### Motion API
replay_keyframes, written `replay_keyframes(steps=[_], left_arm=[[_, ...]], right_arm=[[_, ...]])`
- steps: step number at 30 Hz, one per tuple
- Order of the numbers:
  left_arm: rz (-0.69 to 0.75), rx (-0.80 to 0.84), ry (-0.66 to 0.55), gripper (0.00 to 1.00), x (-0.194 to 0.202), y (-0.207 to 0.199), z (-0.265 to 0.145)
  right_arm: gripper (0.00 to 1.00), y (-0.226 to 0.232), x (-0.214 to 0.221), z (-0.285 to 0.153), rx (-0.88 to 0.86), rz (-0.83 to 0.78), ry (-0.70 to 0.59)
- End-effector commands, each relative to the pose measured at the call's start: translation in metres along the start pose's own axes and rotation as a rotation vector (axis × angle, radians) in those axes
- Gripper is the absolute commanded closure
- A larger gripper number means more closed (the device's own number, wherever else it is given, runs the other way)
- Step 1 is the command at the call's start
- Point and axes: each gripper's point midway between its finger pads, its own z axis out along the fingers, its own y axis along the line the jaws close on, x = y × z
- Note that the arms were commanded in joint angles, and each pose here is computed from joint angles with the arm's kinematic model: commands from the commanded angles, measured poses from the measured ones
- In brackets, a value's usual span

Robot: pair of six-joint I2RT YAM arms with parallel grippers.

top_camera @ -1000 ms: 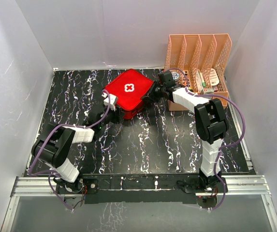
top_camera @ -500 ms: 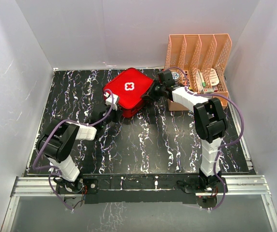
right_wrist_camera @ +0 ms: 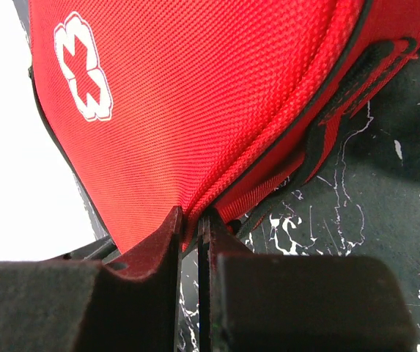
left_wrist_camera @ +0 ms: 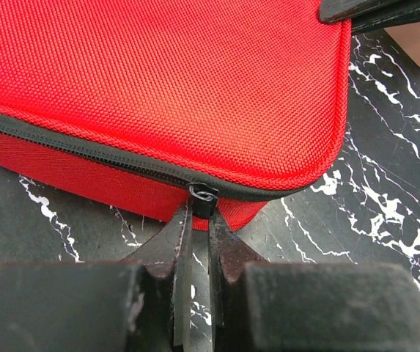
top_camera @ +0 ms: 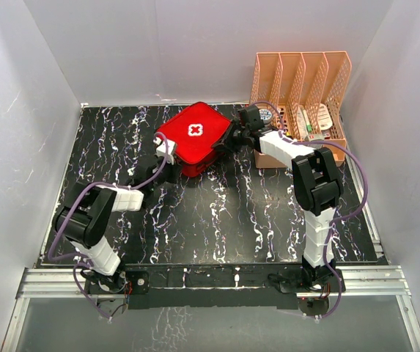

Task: Organize the medicine kit
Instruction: Zip the medicine pouch at the center of the board.

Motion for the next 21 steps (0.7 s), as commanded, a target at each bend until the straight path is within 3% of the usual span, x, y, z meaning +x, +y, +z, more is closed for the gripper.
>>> replay_keyframes(steps=[1, 21], left_arm=[[0.02, -0.005, -0.155, 1.0, -0.067, 0.017, -0.008], [0.019, -0.093, -0.117, 1.0, -0.071, 0.099, -0.019]], right_arm=[[1.0, 0.007, 0.02, 0.001, -0.024, -0.049, 0.069], [1.0, 0.007, 0.021, -0.007, -0.033, -0.045, 0.058]])
